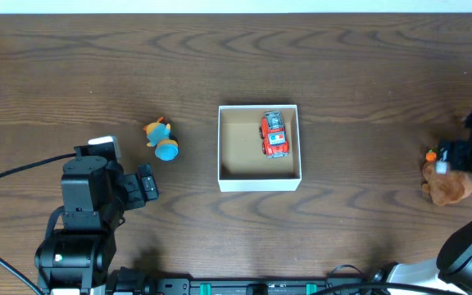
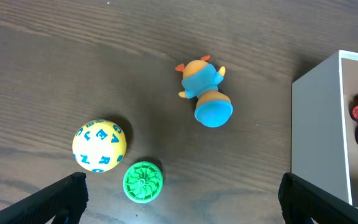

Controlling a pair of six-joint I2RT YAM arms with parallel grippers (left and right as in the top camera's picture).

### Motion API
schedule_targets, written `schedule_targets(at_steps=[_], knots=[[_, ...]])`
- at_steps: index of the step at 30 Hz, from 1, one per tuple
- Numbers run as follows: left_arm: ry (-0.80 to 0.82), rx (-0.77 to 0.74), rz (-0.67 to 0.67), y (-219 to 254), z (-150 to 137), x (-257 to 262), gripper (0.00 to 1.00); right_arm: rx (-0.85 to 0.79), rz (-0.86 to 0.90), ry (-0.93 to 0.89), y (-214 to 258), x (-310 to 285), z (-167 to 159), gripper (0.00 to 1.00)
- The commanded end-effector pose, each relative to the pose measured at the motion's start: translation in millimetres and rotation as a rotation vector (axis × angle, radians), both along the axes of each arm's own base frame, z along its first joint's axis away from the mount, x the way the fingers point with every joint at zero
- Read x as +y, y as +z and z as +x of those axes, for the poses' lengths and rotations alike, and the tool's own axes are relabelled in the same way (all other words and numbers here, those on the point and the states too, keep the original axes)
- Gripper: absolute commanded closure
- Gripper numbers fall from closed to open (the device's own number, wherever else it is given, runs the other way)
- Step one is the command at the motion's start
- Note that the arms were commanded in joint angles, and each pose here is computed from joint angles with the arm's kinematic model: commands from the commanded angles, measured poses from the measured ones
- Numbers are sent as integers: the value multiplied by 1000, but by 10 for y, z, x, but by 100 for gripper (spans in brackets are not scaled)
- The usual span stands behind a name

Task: Pack container
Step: 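Move the right gripper to the brown plush bear and grasp it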

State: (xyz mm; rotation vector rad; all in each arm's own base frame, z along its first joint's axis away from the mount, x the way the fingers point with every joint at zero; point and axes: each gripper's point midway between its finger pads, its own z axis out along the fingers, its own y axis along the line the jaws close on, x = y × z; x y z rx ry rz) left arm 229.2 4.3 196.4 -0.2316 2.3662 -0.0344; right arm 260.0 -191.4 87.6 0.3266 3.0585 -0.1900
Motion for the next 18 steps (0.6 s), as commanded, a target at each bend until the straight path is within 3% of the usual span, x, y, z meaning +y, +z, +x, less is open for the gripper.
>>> schedule_targets(at_steps=[1, 9, 18], knots=[[9, -21, -4, 86, 18, 12, 2, 11, -7, 128, -106, 5, -16, 1], [9, -17, -3, 77, 11, 12, 2, -36, -69, 285, -195, -95, 136, 1], [9, -18, -3, 79, 13, 12, 2, -64, 20, 343, -516, 71, 171, 1]])
